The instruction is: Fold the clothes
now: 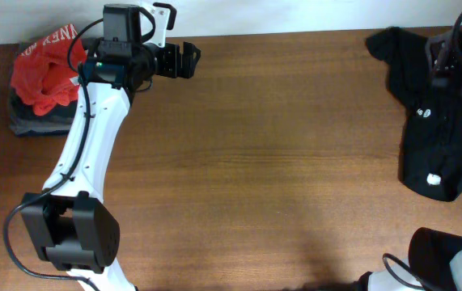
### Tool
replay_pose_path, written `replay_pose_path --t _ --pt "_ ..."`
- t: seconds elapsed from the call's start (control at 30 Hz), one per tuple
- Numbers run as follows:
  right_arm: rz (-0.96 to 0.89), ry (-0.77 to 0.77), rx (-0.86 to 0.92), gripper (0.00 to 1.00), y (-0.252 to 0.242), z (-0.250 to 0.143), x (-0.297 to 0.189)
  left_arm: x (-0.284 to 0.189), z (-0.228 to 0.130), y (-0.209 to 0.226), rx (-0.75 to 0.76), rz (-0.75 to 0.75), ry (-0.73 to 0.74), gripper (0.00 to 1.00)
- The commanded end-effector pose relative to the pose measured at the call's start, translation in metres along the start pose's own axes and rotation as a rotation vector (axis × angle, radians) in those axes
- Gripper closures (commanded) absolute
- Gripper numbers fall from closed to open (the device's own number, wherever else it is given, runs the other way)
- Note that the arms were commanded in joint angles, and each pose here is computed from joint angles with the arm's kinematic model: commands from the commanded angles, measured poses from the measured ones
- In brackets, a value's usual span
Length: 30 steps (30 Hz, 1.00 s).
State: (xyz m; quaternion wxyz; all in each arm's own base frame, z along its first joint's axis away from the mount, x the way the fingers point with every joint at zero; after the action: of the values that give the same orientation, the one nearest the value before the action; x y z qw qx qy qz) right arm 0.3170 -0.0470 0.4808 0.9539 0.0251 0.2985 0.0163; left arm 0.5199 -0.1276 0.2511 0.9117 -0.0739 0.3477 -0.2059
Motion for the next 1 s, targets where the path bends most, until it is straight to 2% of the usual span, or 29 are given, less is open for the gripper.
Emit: replay_pose_path --t 0.0,0.17,0.3,0.4,0.57,0.77,0.97 --pt "0.009 0.016 0.009 0.01 0.001 -0.001 0.006 -0.004 0.001 -0.003 -0.004 -0.011 -0.004 0.01" --pt "0.01 0.025 0.012 0.01 0.0 -0.002 0.011 -0.004 0.001 -0.003 -0.004 -0.011 -0.005 0.01" --pt "-0.046 0.005 -0.015 0.01 -0.005 -0.002 -0.004 -0.004 0.001 -0.003 -0.004 -0.011 -0.005 0.01" --pt "-0.075 -0.064 -0.038 0.01 -0.005 0.007 -0.014 -0.004 0.001 -0.003 -0.004 -0.011 -0.004 0.01" --pt "-0.073 -0.23 -0.187 0.01 0.009 0.012 -0.015 -0.004 0.001 -0.003 -0.004 -0.011 -0.005 0.01" --pt "-0.047 -0.368 -0.236 0.01 0.024 -0.028 -0.005 -0.004 0.001 -0.003 -0.004 -0.011 -0.005 0.01" --pt "0.016 -0.425 -0.26 0.01 0.037 -0.098 0.02 -0.004 0.001 -0.003 -0.004 -0.011 -0.004 0.01"
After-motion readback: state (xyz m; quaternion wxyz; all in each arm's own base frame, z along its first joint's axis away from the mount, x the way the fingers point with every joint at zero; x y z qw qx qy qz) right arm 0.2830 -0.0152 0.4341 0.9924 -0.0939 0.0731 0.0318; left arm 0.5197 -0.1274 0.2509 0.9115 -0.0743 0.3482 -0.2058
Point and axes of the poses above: each gripper's point midway between its finger pads, its own x axis out along the fingers, its own y axis along the line the jaws close on, z = x × y, the point moved 1 cm from there along -x, back along the fingers, and after that the axes turned 6 degrees about -x, right-handed, at the moved point
